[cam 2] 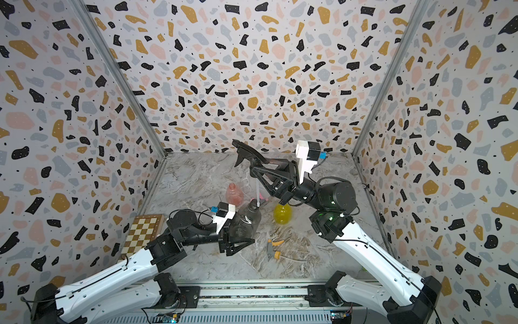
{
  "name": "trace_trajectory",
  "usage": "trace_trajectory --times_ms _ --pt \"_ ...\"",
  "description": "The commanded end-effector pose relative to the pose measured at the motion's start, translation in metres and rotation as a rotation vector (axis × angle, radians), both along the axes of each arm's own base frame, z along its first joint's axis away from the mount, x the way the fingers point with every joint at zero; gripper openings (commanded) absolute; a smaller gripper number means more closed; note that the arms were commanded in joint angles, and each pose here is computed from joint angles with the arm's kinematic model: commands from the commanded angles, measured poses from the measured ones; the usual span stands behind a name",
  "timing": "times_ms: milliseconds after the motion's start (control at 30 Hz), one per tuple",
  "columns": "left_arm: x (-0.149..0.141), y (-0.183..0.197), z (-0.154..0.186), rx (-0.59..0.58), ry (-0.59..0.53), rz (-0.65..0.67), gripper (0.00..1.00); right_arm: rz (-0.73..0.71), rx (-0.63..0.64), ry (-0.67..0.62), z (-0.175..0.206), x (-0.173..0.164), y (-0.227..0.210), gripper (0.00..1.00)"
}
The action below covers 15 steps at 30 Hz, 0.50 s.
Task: Attach spray nozzles to spray bottles
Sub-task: Insert the spray nozzle into the spray bottle.
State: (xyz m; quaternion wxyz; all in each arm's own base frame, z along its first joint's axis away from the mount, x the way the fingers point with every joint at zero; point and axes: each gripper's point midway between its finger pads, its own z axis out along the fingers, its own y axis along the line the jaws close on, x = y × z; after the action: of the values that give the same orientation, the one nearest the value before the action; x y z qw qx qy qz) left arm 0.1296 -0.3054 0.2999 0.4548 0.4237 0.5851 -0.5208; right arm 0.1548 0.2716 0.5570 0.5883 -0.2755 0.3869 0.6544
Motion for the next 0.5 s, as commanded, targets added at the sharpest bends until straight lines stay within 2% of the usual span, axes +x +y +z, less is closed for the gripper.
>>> trace_trajectory --times_ms 0,467 --pt "-0.0091 0.0003 0.0172 -0.066 -0.066 -0.038 0.00 -0.008 0.062 -0.067 0.0225 -0.0118 -0.0095 0.30" --pt "-0.0118 0.0037 0.0232 -0.096 -0.086 -0.029 0.00 0.024 0.054 -0.066 0.0174 -0.0157 -0.0005 0.30"
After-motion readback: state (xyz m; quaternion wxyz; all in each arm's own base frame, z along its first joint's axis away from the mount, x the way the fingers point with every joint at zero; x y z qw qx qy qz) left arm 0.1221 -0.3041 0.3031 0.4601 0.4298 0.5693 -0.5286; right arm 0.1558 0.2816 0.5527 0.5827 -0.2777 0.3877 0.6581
